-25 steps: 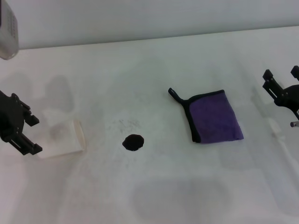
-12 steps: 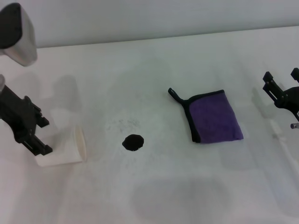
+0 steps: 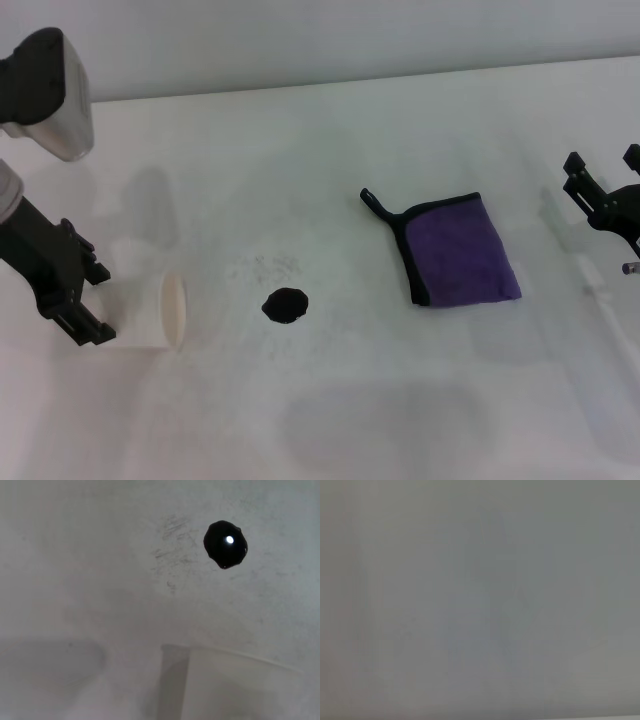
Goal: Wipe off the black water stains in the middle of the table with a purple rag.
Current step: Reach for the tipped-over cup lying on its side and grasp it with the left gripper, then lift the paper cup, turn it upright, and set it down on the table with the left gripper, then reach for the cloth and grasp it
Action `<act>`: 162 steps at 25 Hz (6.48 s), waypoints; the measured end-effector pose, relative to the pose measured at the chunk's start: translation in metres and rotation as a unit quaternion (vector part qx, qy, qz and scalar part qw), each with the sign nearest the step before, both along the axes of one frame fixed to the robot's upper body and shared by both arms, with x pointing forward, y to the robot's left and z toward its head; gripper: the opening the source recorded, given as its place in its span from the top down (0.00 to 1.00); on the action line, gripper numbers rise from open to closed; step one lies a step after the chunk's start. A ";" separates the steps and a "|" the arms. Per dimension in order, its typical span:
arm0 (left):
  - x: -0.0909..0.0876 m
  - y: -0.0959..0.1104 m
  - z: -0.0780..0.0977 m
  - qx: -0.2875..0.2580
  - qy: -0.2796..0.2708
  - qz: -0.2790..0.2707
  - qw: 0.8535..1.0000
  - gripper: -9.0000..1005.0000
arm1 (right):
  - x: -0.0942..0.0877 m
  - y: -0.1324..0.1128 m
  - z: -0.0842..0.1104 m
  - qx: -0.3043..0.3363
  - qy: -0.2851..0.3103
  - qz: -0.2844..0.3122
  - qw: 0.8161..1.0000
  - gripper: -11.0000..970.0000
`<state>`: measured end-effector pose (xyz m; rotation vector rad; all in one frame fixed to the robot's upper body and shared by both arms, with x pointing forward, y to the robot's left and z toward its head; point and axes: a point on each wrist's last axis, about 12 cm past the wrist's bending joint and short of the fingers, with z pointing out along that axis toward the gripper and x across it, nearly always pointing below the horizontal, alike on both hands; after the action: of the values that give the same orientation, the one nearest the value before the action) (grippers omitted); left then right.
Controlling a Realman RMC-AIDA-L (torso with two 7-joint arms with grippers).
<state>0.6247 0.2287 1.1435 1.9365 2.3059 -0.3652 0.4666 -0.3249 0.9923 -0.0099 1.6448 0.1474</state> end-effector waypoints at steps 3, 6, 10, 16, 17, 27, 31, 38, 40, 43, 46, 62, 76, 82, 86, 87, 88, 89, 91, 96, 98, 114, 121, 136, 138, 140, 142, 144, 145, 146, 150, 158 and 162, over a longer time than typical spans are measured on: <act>-0.001 -0.003 -0.003 -0.003 0.004 -0.007 1.000 0.16 | 0.000 0.000 0.000 0.000 0.000 0.000 1.000 0.13; 0.000 -0.003 -0.005 0.001 0.000 -0.008 1.000 0.16 | 0.001 0.000 0.000 0.000 -0.001 0.000 1.000 0.13; 0.000 -0.007 -0.011 0.003 0.001 -0.010 1.000 0.16 | 0.001 0.000 0.000 0.000 -0.001 0.000 1.000 0.13; -0.001 -0.010 -0.018 0.005 -0.004 -0.014 1.000 0.16 | 0.000 0.000 0.000 0.000 0.000 -0.001 1.000 0.13; -0.001 -0.010 -0.019 0.005 -0.004 -0.015 1.000 0.16 | 0.000 0.000 0.000 0.000 0.000 -0.001 1.000 0.13; -0.002 -0.010 -0.024 0.005 -0.002 -0.010 1.000 0.19 | -0.001 0.000 0.000 -0.001 0.001 0.002 1.000 0.13; 0.000 -0.009 -0.025 0.006 -0.009 -0.002 1.000 0.25 | -0.001 0.000 0.000 -0.002 0.001 0.002 1.000 0.13; 0.012 -0.011 -0.019 -0.019 -0.051 0.037 0.998 0.30 | -0.001 -0.001 -0.002 -0.002 0.006 0.000 1.000 0.13; 0.017 -0.014 -0.014 -0.047 -0.070 0.051 0.995 0.31 | -0.001 -0.001 -0.002 -0.002 0.007 -0.001 1.000 0.13; 0.026 -0.018 -0.003 -0.116 -0.112 0.075 0.984 0.32 | -0.001 -0.001 -0.002 -0.002 0.007 -0.002 1.000 0.13; 0.030 -0.021 0.000 -0.178 -0.139 0.097 0.969 0.33 | -0.001 -0.001 -0.002 -0.001 0.007 -0.002 1.000 0.13; -0.023 0.015 -0.071 -0.426 -0.263 0.234 0.834 0.33 | 0.005 -0.002 0.001 0.005 0.002 -0.006 1.000 0.13; -0.090 0.005 -0.127 -0.447 -0.401 0.344 0.722 0.34 | 0.007 -0.003 -0.002 -0.001 0.016 -0.007 1.000 0.13; -0.097 -0.005 -0.138 -0.434 -0.377 0.419 0.703 0.34 | 0.007 -0.004 -0.003 -0.002 0.021 -0.008 1.000 0.13; -0.098 -0.003 -0.149 -0.403 -0.353 0.454 0.712 0.34 | 0.007 -0.004 -0.003 -0.002 0.021 -0.009 1.000 0.13; -0.098 -0.003 -0.152 -0.391 -0.346 0.460 0.718 0.34 | 0.007 -0.004 -0.003 -0.002 0.022 -0.009 1.000 0.13; -0.098 -0.002 -0.155 -0.384 -0.342 0.464 0.721 0.34 | 0.006 -0.004 -0.003 -0.002 0.022 -0.009 1.000 0.13; -0.099 -0.002 -0.156 -0.379 -0.339 0.466 0.724 0.34 | 0.006 -0.004 -0.003 -0.002 0.022 -0.010 1.000 0.13; -0.102 0.000 -0.159 -0.371 -0.336 0.471 0.726 0.34 | 0.006 -0.005 -0.003 -0.003 0.023 -0.010 1.000 0.13; -0.109 0.005 -0.163 -0.365 -0.336 0.478 0.725 0.34 | 0.006 -0.005 -0.003 -0.003 0.022 -0.010 1.000 0.13; -0.110 0.007 -0.164 -0.363 -0.337 0.480 0.724 0.34 | 0.007 -0.005 -0.003 -0.003 0.022 -0.009 1.000 0.13; -0.122 0.015 -0.172 -0.349 -0.330 0.497 0.723 0.34 | 0.008 -0.004 -0.002 -0.002 0.020 -0.008 1.000 0.13; -0.134 0.020 -0.173 -0.363 -0.337 0.511 0.703 0.17 | 0.009 -0.002 -0.002 -0.001 0.020 -0.007 1.000 0.13; -0.171 0.026 -0.176 -0.384 -0.361 0.495 0.691 0.11 | 0.011 -0.002 -0.001 -0.002 0.016 -0.005 1.000 0.13; -0.178 0.024 -0.174 -0.393 -0.368 0.480 0.692 0.11 | 0.012 -0.001 0.000 -0.002 0.015 -0.004 1.000 0.13; -0.183 0.024 -0.174 -0.398 -0.371 0.473 0.693 0.11 | 0.013 -0.002 0.000 -0.001 0.014 -0.007 1.000 0.13; -0.196 0.021 -0.171 -0.418 -0.378 0.458 0.688 0.11 | 0.015 -0.002 0.002 0.004 0.009 -0.012 1.000 0.13; -0.206 0.018 -0.168 -0.437 -0.380 0.461 0.673 0.11 | 0.015 -0.001 0.004 0.019 0.002 -0.013 1.000 0.13; -0.211 0.017 -0.166 -0.448 -0.381 0.464 0.662 0.11 | 0.016 0.000 0.006 0.038 -0.004 -0.009 0.999 0.13; -0.214 0.017 -0.165 -0.454 -0.383 0.465 0.656 0.11 | 0.017 0.001 0.007 0.048 -0.004 -0.004 0.999 0.13; -0.228 0.023 -0.157 -0.477 -0.406 0.473 0.620 0.11 | 0.023 0.007 0.012 0.087 -0.003 0.045 0.995 0.13; -0.227 0.047 -0.156 -0.447 -0.446 0.523 0.573 0.11 | 0.070 0.025 0.040 0.122 0.086 0.263 0.953 0.13; -0.226 0.055 -0.156 -0.443 -0.450 0.529 0.567 0.11 | 0.101 0.027 0.059 0.089 0.190 0.328 0.921 0.13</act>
<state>0.3992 0.2836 0.9875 -0.0218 1.5267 -0.1970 0.5674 -0.2980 1.0509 -0.4206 1.9551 0.8570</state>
